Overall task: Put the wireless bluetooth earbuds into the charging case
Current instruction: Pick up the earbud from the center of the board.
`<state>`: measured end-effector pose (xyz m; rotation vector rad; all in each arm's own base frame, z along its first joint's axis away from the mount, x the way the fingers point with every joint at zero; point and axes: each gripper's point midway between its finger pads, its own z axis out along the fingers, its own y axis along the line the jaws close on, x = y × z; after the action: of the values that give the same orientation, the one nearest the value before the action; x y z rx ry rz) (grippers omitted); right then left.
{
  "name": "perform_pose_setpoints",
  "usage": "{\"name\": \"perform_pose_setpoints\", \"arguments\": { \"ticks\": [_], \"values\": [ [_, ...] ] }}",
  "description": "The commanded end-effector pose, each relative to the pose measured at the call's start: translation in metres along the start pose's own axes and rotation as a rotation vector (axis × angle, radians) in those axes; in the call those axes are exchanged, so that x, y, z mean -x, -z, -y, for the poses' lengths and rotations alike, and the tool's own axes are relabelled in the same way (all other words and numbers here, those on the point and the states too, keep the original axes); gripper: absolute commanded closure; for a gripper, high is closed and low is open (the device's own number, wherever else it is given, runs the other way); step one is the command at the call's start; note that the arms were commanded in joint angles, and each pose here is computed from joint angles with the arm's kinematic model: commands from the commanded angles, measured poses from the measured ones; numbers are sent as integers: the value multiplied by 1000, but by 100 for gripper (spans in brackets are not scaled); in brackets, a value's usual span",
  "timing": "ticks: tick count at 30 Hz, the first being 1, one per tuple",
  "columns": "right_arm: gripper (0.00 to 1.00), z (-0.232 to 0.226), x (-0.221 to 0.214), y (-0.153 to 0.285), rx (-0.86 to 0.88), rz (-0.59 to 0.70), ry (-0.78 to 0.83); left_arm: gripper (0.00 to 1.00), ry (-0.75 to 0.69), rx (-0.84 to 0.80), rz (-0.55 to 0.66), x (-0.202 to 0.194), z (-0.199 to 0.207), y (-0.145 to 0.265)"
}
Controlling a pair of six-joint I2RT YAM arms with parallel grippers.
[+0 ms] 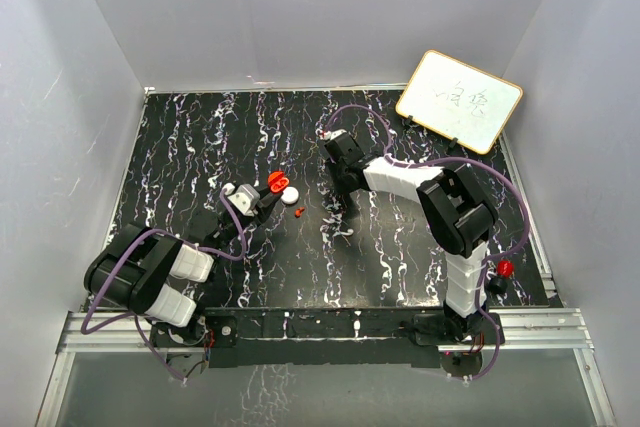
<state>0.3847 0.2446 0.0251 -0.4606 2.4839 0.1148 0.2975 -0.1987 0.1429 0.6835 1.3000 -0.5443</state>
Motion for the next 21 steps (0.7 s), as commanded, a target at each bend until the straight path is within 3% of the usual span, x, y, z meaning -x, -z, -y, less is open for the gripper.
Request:
{"name": "perform_pose_setpoints", "arguments": {
  "ticks": [1,13,21],
  "values": [
    [88,-1,23,10,22,47,-42,100,-94,1,190,51,-6,-8],
    [100,-4,102,98,329,283,-295,100,-111,41,194,52,-19,-19],
    [100,-12,135,151,528,409,-482,100,-127,38,226,60,-29,-42]
  ]
}}
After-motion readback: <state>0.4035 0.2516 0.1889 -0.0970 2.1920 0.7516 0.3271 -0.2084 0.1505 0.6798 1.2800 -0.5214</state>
